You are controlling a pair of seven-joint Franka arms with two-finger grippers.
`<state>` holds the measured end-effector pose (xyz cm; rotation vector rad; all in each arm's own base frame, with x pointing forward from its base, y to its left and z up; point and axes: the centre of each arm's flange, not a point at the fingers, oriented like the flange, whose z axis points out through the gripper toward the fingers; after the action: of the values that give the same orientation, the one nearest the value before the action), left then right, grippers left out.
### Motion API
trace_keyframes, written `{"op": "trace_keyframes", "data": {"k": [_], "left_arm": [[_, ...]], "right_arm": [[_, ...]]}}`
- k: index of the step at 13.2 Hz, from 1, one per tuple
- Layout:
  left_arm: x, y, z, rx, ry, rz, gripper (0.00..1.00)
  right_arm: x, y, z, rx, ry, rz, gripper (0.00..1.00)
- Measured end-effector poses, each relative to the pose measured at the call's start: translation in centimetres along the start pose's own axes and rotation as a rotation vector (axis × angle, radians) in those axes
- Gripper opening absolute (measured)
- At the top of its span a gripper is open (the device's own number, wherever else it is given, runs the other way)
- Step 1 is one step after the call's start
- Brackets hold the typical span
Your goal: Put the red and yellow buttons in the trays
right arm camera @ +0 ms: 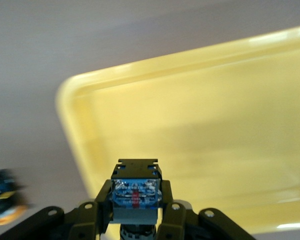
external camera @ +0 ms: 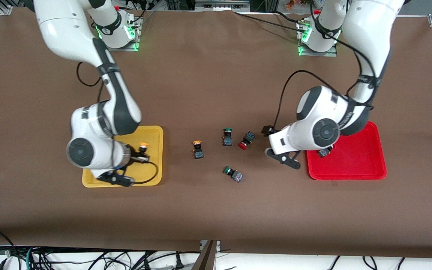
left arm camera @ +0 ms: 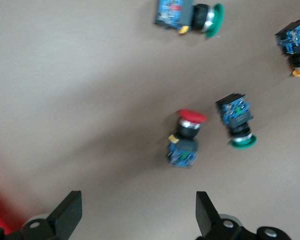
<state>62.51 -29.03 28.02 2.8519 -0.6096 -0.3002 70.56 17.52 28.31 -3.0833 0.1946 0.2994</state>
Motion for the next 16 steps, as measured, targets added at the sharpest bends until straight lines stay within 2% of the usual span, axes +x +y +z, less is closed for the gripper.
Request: {"op": "trace_keyframes", "data": {"k": [1,2,3,4,6,7,9,13,14,15,16], "left_arm": [[0.4,2.1,2.4,0.017,0.007,0.003,1.0],[0.6,4.1,4.5,0.069,0.019,0.013,1.0],[0.7,5.7,6.1,0.14,0.033,0.039,1.0],[0.8,6.6,7.3,0.19,0.045,0.063,1.0],[1.1,7.0,8.5,0.213,0.065,0.078,1.0],[1.1,7.0,9.1,0.215,0.061,0.083,1.0],[0.9,7.2,10.5,0.216,0.045,0.09,1.0],[0.9,8.0,12.8,0.211,0.039,0.11,1.0],[0.8,8.4,13.0,0.212,0.036,0.116,0.93],[0.8,8.6,13.1,0.213,0.035,0.119,0.93],[0.7,8.7,13.1,0.213,0.035,0.12,0.85]], "right_arm": [[0.7,2.6,1.2,-0.022,-0.014,-0.038,0.41],[1.0,4.3,2.6,-0.038,-0.024,-0.066,0.45],[1.1,5.5,4.0,-0.05,-0.033,-0.086,0.45],[1.1,6.2,5.4,-0.056,-0.04,-0.096,0.51],[0.7,6.2,6.9,-0.061,-0.052,-0.101,0.68],[0.6,6.0,7.0,-0.062,-0.053,-0.105,0.69],[0.4,5.1,6.2,-0.055,-0.038,-0.108,0.86],[-1.2,-1.6,3.2,-0.039,0.018,-0.062,0.87],[-1.9,-3.8,3.1,-0.031,0.024,-0.074,0.87],[-2.6,-5.6,3.3,-0.018,0.027,-0.085,0.87],[-3.0,-6.7,3.5,-0.007,0.03,-0.091,0.87]]}}
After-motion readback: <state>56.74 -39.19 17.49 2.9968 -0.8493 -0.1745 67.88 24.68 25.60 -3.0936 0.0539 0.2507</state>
